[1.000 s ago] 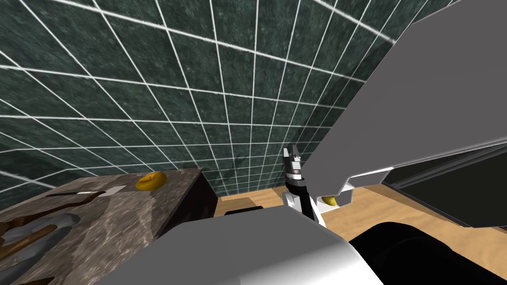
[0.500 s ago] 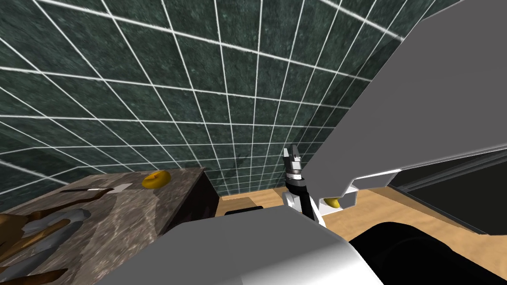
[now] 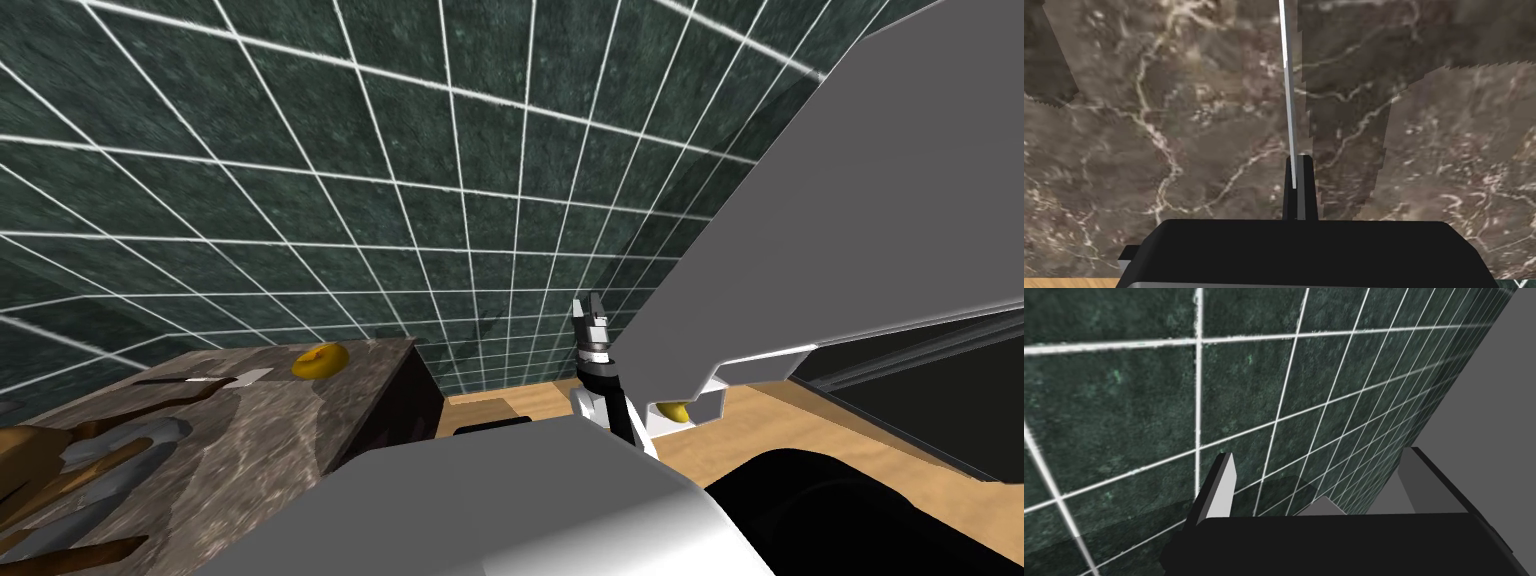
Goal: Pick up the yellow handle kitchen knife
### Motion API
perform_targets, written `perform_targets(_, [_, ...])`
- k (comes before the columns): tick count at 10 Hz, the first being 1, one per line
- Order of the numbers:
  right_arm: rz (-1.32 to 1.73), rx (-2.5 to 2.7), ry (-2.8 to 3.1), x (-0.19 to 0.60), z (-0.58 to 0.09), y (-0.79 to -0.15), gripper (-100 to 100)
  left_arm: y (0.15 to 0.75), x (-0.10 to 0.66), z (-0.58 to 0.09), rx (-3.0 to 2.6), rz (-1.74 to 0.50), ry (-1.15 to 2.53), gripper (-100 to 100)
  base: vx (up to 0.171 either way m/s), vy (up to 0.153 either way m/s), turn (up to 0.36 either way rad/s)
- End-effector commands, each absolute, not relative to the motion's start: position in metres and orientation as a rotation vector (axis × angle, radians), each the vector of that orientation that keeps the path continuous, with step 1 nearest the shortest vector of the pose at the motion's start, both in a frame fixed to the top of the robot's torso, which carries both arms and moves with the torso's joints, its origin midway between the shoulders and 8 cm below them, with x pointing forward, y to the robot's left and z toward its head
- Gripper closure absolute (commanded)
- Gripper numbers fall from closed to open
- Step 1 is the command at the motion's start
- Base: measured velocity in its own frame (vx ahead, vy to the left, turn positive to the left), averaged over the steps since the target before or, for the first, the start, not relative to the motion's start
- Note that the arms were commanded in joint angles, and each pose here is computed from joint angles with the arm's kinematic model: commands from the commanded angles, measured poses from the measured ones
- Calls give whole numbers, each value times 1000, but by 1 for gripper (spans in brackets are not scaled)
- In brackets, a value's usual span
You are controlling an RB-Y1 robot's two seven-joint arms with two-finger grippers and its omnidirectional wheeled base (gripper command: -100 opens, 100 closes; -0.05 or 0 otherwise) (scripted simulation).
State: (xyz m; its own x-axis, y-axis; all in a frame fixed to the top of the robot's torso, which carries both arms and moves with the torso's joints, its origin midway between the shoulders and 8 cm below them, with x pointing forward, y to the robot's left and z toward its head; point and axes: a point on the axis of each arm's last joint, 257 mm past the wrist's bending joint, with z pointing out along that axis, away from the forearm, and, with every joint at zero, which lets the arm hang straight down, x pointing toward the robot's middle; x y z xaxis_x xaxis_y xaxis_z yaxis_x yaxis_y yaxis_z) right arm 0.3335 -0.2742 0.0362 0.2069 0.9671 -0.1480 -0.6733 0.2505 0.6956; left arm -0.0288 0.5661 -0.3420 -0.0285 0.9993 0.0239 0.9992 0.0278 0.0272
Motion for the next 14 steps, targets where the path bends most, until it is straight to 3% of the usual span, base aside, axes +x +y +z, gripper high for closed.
perform_targets(1, [1226, 553, 641, 333, 36, -274, 0, 566, -29, -342, 2188, 57, 2251, 100, 4, 0, 45])
perform_targets(3, [1227, 553, 641, 334, 36, -274, 0, 567, -28, -342, 2184, 60, 2254, 100, -1, 0, -14])
perform_targets(5, [1227, 553, 641, 334, 36, -274, 0, 583, -40, -337, 2181, 88, 2299, -100, 0, 0, 0])
perform_targets(10, [1226, 553, 641, 334, 36, -274, 0, 584, -34, -332, 2166, 91, 2283, -100, -15, 56, -50])
perform_targets(11, [1226, 553, 641, 334, 36, -274, 0, 583, -34, -332, 2168, 87, 2280, 0, -2, 8, 0])
perform_targets(12, [1226, 553, 641, 334, 36, -274, 0, 579, -32, -337, 2173, 88, 2274, -100, 2, 16, 42])
perform_targets(14, [1226, 553, 641, 334, 36, -274, 0, 576, -29, -342, 2178, 90, 2268, -100, 5, 20, 31])
